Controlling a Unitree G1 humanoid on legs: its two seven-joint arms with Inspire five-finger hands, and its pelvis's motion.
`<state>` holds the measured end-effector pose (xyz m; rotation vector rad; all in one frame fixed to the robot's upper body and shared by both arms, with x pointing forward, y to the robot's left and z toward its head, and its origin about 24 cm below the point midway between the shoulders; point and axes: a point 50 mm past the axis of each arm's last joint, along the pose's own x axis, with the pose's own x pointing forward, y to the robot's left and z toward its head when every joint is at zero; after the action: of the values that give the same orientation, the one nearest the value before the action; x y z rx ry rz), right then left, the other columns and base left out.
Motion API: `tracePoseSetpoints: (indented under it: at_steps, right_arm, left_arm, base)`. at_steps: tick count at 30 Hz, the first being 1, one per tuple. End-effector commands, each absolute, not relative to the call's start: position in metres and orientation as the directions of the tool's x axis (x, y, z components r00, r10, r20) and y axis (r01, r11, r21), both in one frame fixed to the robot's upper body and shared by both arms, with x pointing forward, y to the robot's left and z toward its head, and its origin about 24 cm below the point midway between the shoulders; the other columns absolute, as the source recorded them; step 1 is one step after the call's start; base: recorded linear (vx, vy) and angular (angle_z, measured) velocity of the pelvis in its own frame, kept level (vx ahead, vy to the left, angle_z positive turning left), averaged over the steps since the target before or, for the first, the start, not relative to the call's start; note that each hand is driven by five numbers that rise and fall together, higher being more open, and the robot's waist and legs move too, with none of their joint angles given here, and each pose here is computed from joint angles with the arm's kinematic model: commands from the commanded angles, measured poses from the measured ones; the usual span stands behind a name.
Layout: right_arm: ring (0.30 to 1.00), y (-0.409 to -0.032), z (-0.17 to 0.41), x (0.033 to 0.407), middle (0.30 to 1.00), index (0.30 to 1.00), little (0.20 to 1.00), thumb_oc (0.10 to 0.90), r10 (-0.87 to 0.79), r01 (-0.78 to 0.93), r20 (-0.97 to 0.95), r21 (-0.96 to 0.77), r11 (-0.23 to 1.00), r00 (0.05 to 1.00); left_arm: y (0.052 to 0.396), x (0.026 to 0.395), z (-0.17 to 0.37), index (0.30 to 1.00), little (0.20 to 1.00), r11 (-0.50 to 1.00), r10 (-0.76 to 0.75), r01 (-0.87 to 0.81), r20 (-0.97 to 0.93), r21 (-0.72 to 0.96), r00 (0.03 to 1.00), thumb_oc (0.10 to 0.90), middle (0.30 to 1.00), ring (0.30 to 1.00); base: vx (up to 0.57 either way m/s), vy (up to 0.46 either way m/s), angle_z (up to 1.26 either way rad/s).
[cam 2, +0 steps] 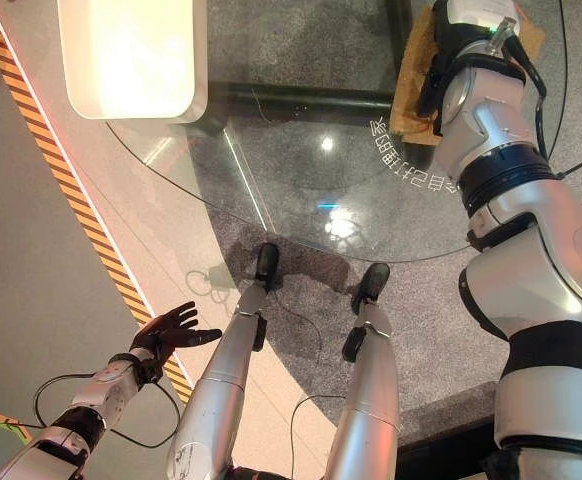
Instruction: Wipe the table with a cloth and put it in the basket.
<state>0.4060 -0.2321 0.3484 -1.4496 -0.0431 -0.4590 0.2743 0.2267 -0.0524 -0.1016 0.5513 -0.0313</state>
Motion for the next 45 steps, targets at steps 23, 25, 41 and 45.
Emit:
tracePoseSetpoints:
  at_steps: [23,25,41,45]
  right_arm:
    - [0.3,-0.2208,0.3854,0.3969,0.3,0.3,0.2,0.1,-0.227,0.434,0.433,-0.9,-0.05,0.872]
    - [0.3,-0.2213,0.3856,0.3969,0.3,0.3,0.2,0.1,-0.229,0.434,0.433,-0.899,-0.049,0.872]
    - [0.3,-0.2218,0.3852,0.397,0.3,0.3,0.2,0.1,-0.231,0.432,0.431,-0.9,-0.05,0.872]
    - [0.3,-0.2227,0.3831,0.3976,0.3,0.3,0.2,0.1,-0.233,0.429,0.428,-0.902,-0.047,0.873]
  left_arm:
    - [0.2476,0.2491,-0.0657,0.9,0.9,0.998,-0.025,-0.013,-0.583,-0.061,0.812,0.8,0.9,0.9]
    - [0.2478,0.2499,-0.0652,0.9,0.9,0.998,-0.026,-0.012,-0.583,-0.06,0.812,0.8,0.9,0.9]
    - [0.2479,0.2503,-0.0649,0.9,0.9,0.998,-0.027,-0.01,-0.581,-0.061,0.814,0.8,0.9,0.9]
    - [0.2472,0.2496,-0.0655,0.9,0.9,0.998,-0.026,-0.011,-0.581,-0.06,0.814,0.8,0.9,0.9]
  base:
    - [0.0,0.0,0.0]
    - [0.0,0.0,0.0]
    - [0.0,0.0,0.0]
    - [0.0,0.0,0.0]
